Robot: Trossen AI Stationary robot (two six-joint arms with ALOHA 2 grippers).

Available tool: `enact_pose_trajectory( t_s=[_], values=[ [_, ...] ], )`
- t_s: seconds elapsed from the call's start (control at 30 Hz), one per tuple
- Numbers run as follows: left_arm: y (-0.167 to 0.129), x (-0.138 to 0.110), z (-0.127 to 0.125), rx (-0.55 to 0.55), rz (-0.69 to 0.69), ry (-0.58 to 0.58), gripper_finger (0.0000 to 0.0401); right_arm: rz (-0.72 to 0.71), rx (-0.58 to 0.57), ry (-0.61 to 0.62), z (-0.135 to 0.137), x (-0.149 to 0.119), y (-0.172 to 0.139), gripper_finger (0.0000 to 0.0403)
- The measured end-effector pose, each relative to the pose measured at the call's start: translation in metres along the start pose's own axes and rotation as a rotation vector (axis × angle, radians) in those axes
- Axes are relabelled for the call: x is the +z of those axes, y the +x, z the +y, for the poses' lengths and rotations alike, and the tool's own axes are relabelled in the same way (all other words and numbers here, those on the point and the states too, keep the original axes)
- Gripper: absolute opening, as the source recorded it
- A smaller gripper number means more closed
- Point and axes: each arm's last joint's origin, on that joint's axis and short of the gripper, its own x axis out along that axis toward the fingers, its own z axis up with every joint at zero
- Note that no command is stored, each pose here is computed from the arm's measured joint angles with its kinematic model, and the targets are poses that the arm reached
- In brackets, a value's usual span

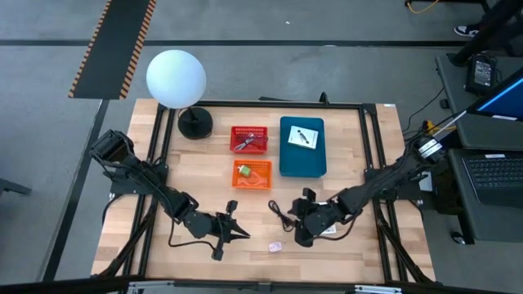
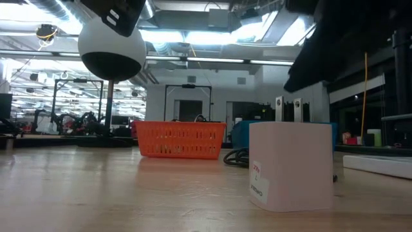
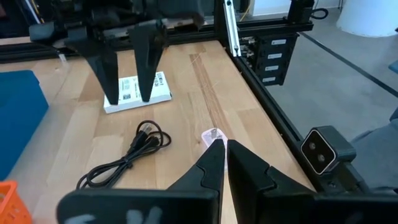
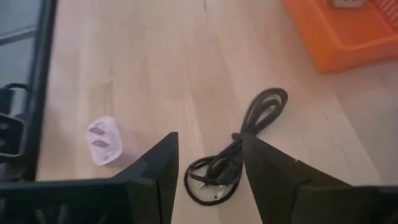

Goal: Pick and place items into bin
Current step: Put the black charger cable into the red bin

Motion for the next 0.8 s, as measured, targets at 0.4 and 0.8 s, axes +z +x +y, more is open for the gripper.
enact_pose_trajectory(
  t_s=[0.4,0.8],
  values=[
    [0.0,-0.002,0.0,0.004,0.02,0.008,0.0016,0.064,-0.047,0.003,-0.005,-0.019,0.047,0.0158],
    [0.0,-0.003,0.0,0.005,0.025,0.011,0.0015,0.16,-0.157,-0.009,-0.019,-0.038,0.077,0.0158]
  ],
)
